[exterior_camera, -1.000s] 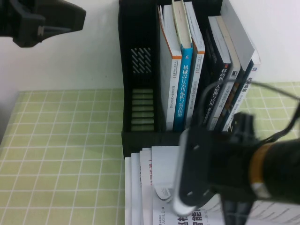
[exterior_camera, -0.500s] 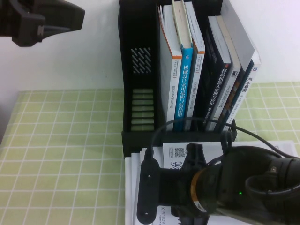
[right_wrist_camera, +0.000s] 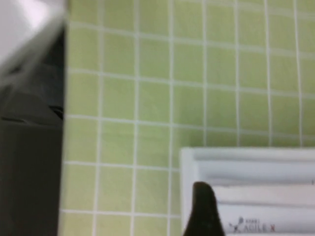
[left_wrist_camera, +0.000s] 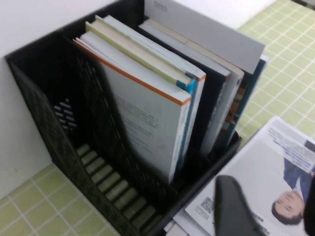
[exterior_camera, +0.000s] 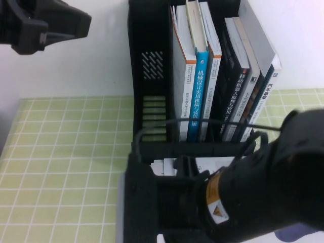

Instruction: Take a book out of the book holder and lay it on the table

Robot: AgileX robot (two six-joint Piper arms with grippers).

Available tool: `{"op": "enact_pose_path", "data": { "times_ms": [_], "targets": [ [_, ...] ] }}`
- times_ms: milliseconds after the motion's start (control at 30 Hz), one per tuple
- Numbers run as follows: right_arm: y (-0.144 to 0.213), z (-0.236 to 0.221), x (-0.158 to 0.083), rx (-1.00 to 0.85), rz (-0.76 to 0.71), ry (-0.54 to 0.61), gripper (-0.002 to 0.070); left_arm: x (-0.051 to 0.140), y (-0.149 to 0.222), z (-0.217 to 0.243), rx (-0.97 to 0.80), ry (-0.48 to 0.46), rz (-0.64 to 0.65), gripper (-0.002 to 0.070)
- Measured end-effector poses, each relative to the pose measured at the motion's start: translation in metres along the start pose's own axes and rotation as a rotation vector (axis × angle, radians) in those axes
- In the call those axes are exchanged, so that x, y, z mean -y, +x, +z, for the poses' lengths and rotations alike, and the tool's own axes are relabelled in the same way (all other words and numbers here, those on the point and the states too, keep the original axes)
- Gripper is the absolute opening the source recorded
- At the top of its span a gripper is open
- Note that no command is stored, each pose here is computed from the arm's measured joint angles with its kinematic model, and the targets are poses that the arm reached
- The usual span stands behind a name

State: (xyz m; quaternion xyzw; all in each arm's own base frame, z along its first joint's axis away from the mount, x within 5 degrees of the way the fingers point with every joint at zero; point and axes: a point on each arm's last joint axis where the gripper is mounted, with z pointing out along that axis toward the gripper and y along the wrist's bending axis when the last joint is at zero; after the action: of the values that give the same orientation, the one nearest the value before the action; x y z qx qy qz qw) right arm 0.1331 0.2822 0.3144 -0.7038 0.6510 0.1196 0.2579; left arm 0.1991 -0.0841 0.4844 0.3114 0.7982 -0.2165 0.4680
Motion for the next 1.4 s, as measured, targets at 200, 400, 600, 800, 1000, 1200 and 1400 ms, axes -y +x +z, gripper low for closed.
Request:
{"op": "enact_pose_path", "data": {
  "times_ms": [200, 400, 600, 800, 1000, 1200, 1400],
  "targets": [
    [-0.031, -0.092, -0.001, 0.171, -0.111, 0.007, 0.0191, 0.013, 0.006, -0.017, -0.028, 0.019, 0.032, 0.0058],
    [-0.016, -0.210, -0.004, 0.293, -0.077, 0.261, 0.0015, 0.039, 0.022, -0.046, 0.023, 0.017, 0.071, 0.0006],
    [0.030, -0.252, -0.017, 0.300, 0.097, 0.419, 0.0001, 0.062, 0.079, -0.059, 0.068, -0.005, 0.031, 0.0002],
    [0.088, -0.239, -0.041, 0.241, 0.204, 0.450, -0.0001, 0.069, 0.165, -0.044, 0.092, -0.047, -0.139, 0.0000],
    [0.154, -0.197, -0.064, 0.172, 0.335, 0.506, -0.0001, 0.066, 0.216, -0.027, 0.251, -0.105, -0.262, -0.0001],
    [0.191, -0.149, -0.076, 0.326, 0.274, 0.635, -0.0001, 0.056, 0.239, -0.012, 0.267, -0.172, -0.278, -0.0001],
    [0.221, -0.106, -0.076, 0.316, 0.405, 0.747, -0.0001, 0.055, 0.247, -0.006, 0.243, -0.178, -0.268, -0.0001]
  ]
}}
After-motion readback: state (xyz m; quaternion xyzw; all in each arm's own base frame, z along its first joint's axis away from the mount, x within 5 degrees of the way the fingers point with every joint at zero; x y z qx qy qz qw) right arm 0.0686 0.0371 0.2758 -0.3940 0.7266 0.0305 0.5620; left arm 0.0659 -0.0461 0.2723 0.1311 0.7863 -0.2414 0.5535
